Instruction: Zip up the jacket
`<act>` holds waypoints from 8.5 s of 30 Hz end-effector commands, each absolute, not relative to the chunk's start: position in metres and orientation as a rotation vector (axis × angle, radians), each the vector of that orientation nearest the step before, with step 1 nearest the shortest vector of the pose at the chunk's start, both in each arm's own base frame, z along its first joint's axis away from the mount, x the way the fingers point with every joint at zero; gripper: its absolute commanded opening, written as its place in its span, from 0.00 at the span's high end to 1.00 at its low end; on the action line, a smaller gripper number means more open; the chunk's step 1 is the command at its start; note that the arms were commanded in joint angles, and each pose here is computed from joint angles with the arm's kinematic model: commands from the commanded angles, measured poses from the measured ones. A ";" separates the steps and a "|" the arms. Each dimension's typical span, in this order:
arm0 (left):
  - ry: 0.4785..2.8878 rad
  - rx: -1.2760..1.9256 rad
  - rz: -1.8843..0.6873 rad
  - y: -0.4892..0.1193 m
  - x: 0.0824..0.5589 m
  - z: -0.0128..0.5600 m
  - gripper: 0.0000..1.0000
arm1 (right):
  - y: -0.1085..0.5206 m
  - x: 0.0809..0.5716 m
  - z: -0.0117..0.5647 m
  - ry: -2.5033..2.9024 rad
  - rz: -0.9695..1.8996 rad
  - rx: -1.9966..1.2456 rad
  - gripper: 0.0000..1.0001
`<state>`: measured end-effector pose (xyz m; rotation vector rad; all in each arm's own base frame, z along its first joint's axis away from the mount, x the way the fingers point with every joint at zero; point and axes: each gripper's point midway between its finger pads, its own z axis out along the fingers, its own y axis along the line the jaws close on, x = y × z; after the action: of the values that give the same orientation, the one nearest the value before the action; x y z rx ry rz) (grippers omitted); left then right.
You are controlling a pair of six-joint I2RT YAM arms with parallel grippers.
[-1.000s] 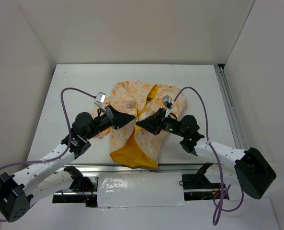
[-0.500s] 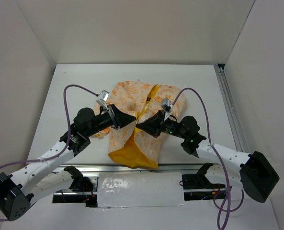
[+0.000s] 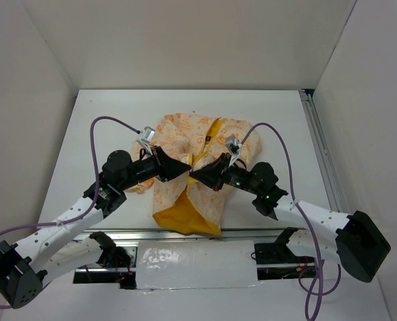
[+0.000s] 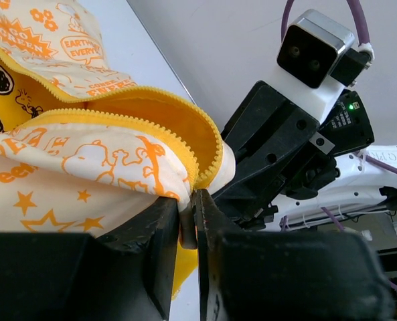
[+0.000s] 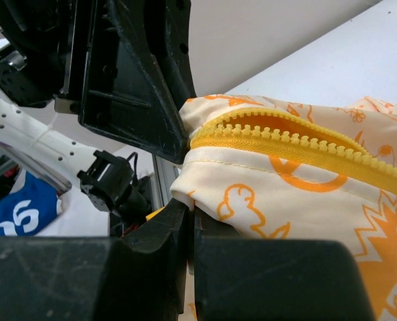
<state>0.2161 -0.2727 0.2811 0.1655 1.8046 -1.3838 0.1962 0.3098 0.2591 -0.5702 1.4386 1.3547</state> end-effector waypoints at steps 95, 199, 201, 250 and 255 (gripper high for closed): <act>2.094 0.668 -1.471 -0.321 0.147 0.199 1.00 | 0.240 0.242 0.331 1.246 1.222 0.030 1.00; 2.439 0.267 -1.325 -0.276 0.208 0.190 1.00 | 0.312 0.201 0.189 1.732 0.109 -1.045 0.44; 2.433 0.277 -1.337 -0.276 0.206 0.190 1.00 | 0.315 0.202 0.195 1.714 0.119 -1.020 0.46; 2.337 0.430 -1.296 -0.277 0.197 0.192 1.00 | 0.322 0.206 0.216 1.668 0.300 -0.981 0.98; 2.330 0.442 -1.307 -0.277 0.196 0.194 1.00 | 0.318 0.204 0.212 1.678 0.306 -0.982 0.82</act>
<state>0.1986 -0.2721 0.1778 0.3624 2.4112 -1.2633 0.2037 0.3144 0.1945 -1.0313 1.7030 0.2517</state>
